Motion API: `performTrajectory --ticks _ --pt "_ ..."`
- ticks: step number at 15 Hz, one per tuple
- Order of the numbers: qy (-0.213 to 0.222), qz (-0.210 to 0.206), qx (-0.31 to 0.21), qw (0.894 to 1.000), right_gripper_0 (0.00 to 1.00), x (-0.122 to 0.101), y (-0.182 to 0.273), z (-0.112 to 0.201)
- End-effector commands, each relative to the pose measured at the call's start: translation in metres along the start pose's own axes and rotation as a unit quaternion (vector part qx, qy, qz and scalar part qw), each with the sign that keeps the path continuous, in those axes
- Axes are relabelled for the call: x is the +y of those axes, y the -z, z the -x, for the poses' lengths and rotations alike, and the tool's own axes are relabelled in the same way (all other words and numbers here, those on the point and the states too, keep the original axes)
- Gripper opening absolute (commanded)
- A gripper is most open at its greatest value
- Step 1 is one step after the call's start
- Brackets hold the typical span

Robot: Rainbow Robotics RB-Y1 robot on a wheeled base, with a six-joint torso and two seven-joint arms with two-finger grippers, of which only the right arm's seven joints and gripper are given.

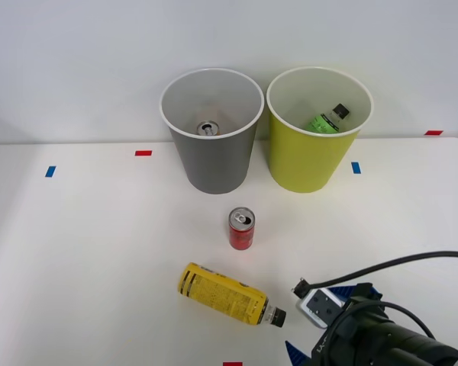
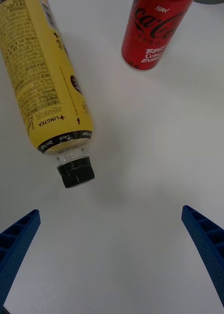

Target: Put cans in the gray bin, plastic bottles in the light green bin

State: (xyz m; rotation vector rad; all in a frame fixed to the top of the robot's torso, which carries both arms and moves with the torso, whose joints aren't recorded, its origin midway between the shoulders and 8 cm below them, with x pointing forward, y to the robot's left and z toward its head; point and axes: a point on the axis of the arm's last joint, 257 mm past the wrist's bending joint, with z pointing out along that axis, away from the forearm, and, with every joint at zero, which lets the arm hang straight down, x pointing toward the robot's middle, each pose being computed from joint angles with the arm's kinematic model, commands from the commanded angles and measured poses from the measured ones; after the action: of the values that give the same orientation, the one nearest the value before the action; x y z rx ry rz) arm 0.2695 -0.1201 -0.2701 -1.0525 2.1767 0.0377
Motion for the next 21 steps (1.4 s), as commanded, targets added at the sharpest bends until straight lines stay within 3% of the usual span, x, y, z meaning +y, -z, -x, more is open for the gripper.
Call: performTrajectory --ticks 1,10,15,19,21 --pt "-0.003 -0.003 0.031 1.0 1.0 -0.007 0.0 -0.008" --pt "0.021 -0.008 0.072 0.997 1.0 -0.015 0.002 -0.02" --pt "-0.027 0.03 0.084 0.996 1.0 0.0 0.004 -0.015" --pt "-0.026 0.035 0.101 0.994 1.0 -0.002 0.008 -0.024" --pt "-0.047 0.048 0.106 0.992 1.0 0.005 0.009 -0.025"
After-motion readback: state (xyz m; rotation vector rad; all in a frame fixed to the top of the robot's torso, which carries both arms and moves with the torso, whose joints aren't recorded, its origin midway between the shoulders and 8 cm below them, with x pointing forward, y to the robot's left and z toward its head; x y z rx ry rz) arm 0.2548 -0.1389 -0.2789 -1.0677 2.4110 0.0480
